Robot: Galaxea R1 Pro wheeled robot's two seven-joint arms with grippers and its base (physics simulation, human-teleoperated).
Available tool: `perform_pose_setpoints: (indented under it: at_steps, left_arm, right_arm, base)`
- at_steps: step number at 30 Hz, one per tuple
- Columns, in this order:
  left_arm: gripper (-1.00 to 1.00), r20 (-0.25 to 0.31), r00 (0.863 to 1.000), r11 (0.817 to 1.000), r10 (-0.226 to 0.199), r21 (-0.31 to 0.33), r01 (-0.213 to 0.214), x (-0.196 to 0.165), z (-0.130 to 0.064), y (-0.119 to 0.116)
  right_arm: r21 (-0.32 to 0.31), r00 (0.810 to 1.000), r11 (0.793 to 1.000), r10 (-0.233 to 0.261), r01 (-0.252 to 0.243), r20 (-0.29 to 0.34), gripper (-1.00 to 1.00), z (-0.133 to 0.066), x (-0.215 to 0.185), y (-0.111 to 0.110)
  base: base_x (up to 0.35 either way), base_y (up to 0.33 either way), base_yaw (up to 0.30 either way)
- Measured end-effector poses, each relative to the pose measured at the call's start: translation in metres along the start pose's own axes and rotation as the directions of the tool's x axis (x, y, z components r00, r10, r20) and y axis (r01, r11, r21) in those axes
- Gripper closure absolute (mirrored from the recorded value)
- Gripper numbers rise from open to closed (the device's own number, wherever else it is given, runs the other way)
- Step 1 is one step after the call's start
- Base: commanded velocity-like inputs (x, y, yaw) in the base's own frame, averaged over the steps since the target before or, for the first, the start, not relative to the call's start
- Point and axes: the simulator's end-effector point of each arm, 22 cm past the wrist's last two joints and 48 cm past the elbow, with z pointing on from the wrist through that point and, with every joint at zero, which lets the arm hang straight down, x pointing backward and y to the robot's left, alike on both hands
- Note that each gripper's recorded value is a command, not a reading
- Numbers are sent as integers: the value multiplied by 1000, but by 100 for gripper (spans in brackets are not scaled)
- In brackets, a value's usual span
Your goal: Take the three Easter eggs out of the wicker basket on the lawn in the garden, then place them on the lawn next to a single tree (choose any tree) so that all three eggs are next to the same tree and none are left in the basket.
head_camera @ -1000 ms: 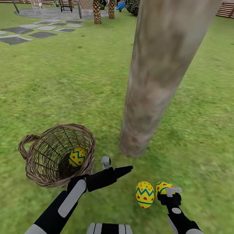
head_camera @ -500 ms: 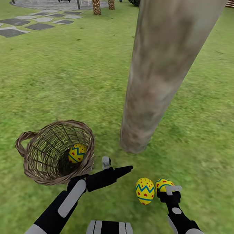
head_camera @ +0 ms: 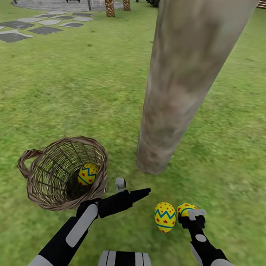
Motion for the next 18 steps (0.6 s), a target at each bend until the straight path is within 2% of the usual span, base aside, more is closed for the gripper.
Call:
perform_pose_setpoints:
  at_steps: [12,13,14,18]
  left_arm:
    - [-100,-1,1000,1000,-1,-2,1,1,0,1]
    - [-100,-3,1000,1000,5,-6,-5,1,0,0]
    - [-100,-5,1000,1000,10,-9,-10,1,1,-1]
    - [-100,-4,1000,1000,21,-2,-21,0,2,-9]
  right_arm:
    - [-1,1000,1000,5,-5,8,-100,-1,1,0]
    - [0,1000,1000,2,-2,-7,-100,-2,3,0]
    - [3,998,1000,-4,5,-57,-100,-3,13,-1]
    - [3,998,1000,8,-8,-58,-100,-6,9,-2]
  base:
    - [0,0,0]
    - [0,0,0]
    - [0,0,0]
    - [0,0,0]
